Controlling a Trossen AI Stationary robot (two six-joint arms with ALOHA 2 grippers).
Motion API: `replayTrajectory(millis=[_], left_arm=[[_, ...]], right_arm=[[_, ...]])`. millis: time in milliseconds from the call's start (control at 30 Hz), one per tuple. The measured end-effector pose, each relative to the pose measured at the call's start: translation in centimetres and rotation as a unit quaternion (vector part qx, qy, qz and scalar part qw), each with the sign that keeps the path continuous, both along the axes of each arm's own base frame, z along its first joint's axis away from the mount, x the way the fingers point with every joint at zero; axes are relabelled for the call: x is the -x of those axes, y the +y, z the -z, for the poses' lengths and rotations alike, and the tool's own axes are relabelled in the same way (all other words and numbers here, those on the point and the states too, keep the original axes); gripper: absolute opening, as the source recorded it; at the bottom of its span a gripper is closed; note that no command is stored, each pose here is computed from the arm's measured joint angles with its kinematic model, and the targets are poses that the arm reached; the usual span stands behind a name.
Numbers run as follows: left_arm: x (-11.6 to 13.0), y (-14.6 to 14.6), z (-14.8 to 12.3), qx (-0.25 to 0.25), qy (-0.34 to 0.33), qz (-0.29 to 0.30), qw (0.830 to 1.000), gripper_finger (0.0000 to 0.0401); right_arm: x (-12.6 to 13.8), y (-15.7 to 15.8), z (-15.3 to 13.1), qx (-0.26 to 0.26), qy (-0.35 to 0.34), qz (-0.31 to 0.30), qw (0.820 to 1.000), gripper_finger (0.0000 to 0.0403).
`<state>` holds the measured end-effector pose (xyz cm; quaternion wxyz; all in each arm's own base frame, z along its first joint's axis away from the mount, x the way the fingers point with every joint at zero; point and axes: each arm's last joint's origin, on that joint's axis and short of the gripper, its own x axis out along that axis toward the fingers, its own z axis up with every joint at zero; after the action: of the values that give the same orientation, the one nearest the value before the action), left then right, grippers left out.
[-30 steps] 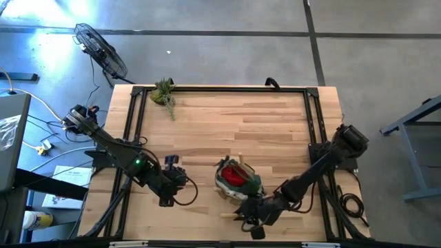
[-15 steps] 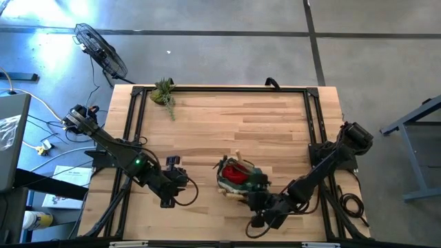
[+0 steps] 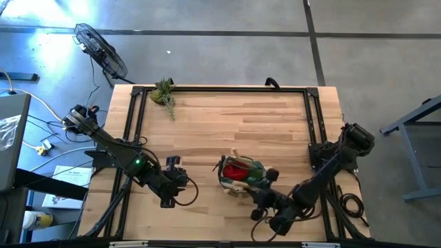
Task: Pick & Place Garden tools in Gardening bag
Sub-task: Put the trowel into the light brown gardening bag
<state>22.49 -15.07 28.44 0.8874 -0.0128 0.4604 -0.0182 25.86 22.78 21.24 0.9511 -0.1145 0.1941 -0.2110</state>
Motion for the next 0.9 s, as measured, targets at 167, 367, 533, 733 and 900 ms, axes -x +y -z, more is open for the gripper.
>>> replayTrajectory(millis=[167,367,533,733,900], left_arm=[[0.0,0.0,0.0,0.0,0.0,0.0,1.0,0.0152],[-0.1,0.0,-0.1,0.003,-0.004,-0.001,1.0,0.0152],[-0.2,-0.2,-0.2,0.018,-0.011,0.001,1.0,0.0152],[0.1,-0.3,0.0,0.047,0.026,0.009,0.999,0.0152],[0.5,-0.5,0.1,0.042,0.034,0.005,0.999,0.0152]], right_arm=[[0.4,1.0,-0.8,-0.024,-0.076,0.03,0.996,0.0059],[0.0,1.8,-1.6,-0.07,-0.146,0.054,0.985,0.0059],[-0.8,2.6,-0.9,-0.072,-0.175,0.068,0.98,0.0058],[-0.9,4.8,-0.3,-0.032,-0.215,0.123,0.968,0.0058],[-0.7,6.2,0.1,-0.06,-0.231,0.117,0.964,0.0059]])
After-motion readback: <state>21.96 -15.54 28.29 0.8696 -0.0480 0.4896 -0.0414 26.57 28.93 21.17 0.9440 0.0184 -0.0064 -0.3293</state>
